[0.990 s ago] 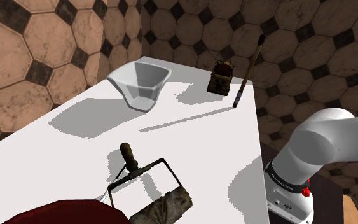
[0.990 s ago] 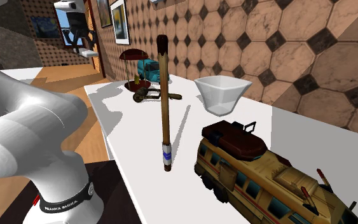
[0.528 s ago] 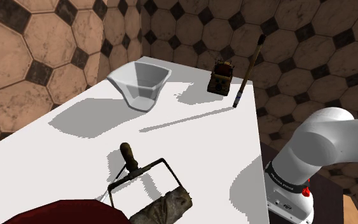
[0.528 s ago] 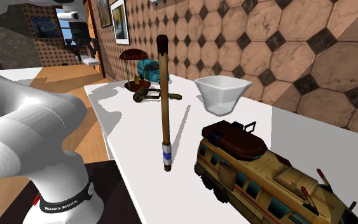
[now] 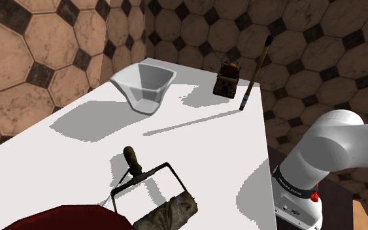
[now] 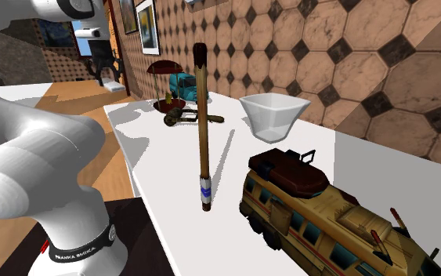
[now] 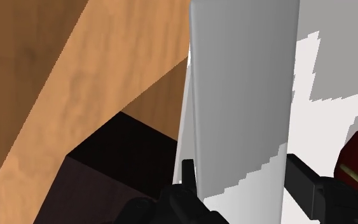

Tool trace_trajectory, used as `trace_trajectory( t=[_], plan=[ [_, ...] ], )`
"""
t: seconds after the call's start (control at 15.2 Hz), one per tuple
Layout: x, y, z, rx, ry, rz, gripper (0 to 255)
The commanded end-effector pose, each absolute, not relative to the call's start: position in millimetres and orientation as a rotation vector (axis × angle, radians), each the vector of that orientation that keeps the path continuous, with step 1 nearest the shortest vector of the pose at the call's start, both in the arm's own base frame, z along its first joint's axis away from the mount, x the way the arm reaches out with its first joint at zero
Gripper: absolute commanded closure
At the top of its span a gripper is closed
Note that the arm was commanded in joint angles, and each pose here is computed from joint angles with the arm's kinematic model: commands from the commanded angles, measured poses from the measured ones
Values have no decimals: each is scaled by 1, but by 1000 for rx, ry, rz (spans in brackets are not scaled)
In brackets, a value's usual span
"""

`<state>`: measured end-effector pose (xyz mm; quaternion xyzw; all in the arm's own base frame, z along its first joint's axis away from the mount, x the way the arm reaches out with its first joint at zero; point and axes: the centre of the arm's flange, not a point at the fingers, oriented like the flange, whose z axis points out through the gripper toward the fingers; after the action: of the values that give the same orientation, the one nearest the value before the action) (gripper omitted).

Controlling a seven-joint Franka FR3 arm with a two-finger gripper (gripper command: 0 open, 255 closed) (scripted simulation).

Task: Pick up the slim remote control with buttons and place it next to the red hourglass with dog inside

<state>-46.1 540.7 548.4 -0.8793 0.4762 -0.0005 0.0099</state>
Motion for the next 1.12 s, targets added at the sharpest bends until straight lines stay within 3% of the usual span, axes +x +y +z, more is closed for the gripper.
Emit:
trace_trajectory(
  t=[0.0, 1.06],
  plan=[
    [-46, 541, 538, -2745, 1486, -1, 255],
    [-46, 541, 453, -2745, 1486, -1, 255]
  ],
)
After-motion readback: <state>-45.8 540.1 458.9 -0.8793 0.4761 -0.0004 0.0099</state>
